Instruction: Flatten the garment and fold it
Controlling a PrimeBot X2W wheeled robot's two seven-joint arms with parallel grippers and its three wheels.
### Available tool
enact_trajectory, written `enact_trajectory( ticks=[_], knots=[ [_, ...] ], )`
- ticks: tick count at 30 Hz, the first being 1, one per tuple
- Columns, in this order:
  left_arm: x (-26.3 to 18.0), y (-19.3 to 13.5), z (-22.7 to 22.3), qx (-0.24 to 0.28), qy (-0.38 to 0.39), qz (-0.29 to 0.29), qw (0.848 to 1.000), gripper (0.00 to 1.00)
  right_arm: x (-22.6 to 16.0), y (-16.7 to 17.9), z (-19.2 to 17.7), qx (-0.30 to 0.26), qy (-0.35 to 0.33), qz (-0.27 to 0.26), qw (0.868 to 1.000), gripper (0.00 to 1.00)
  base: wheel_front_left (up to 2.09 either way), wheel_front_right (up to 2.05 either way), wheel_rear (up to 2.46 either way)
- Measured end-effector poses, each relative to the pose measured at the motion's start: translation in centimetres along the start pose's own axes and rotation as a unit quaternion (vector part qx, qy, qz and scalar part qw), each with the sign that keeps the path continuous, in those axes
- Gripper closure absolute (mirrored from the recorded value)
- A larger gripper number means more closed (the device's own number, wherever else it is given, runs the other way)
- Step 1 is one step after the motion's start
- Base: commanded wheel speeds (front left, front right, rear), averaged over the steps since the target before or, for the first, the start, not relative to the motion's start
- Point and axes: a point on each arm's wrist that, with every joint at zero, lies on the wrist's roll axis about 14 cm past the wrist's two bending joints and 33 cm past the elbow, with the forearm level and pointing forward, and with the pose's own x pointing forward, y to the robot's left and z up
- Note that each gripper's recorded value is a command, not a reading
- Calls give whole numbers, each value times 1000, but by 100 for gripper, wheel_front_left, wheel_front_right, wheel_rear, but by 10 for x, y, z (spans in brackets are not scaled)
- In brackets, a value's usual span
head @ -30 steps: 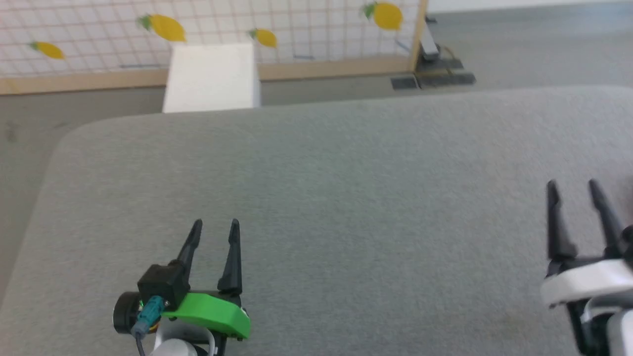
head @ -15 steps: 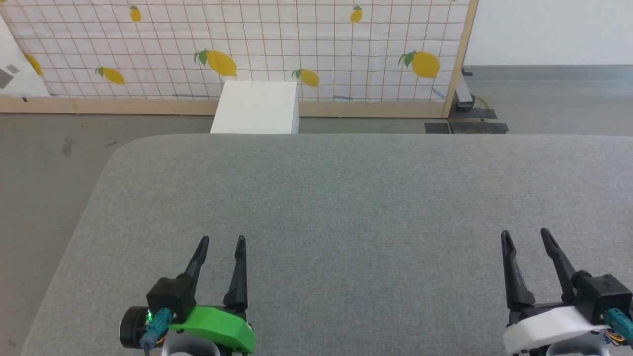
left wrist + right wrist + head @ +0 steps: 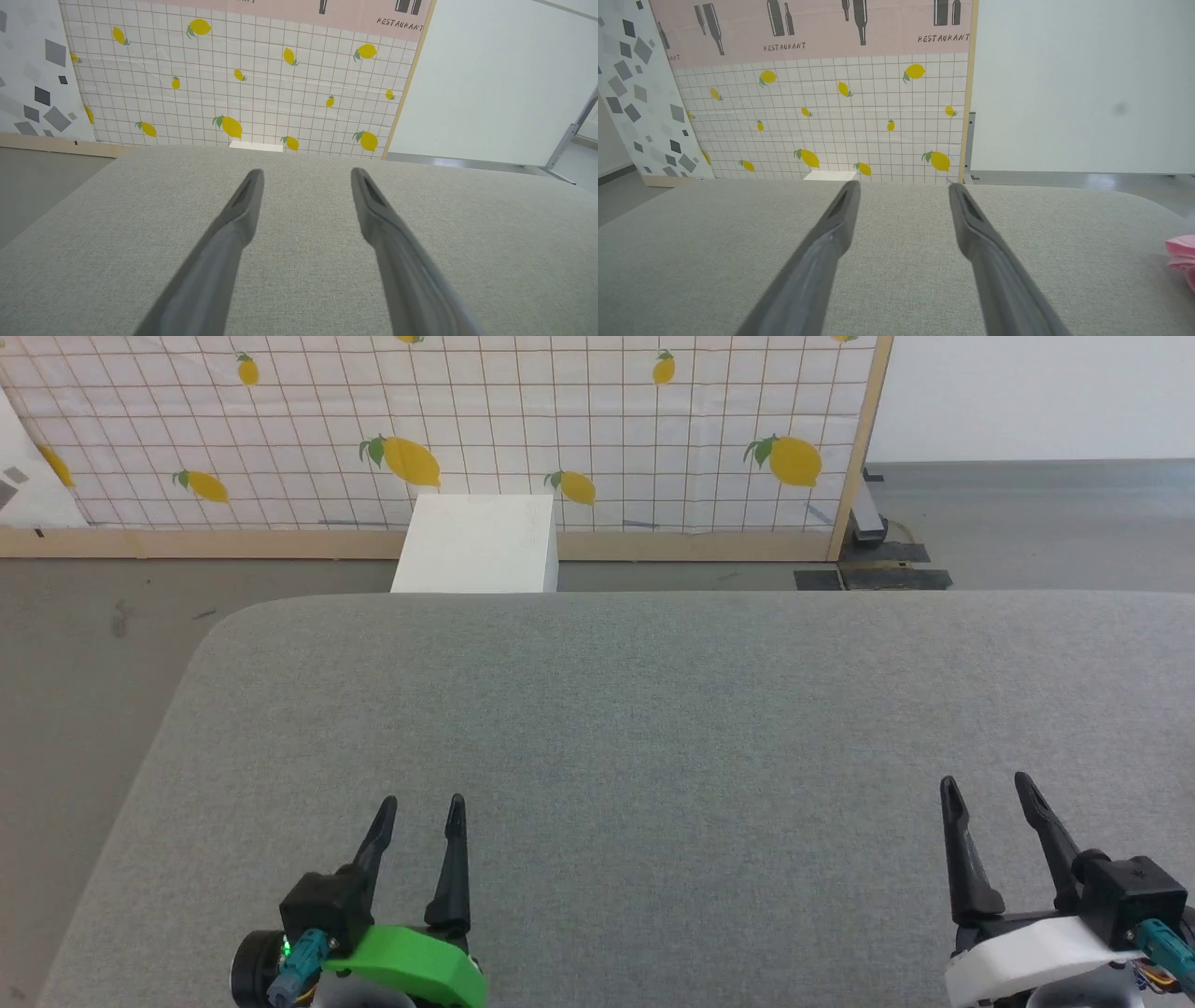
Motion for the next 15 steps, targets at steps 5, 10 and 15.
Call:
enact_trajectory(
  ticks=[5,10,15],
  knots=[
    [0,-1,-1,-2,2,0,1000,100,0,0,-1,1,1,0,1000,100,0,0,0],
    [0,0,-1,-2,2,0,1000,100,0,0,-1,1,2,0,1000,100,0,0,0],
    [0,0,-1,-2,2,0,1000,100,0,0,-1,1,2,0,1000,100,0,0,0]
  ],
)
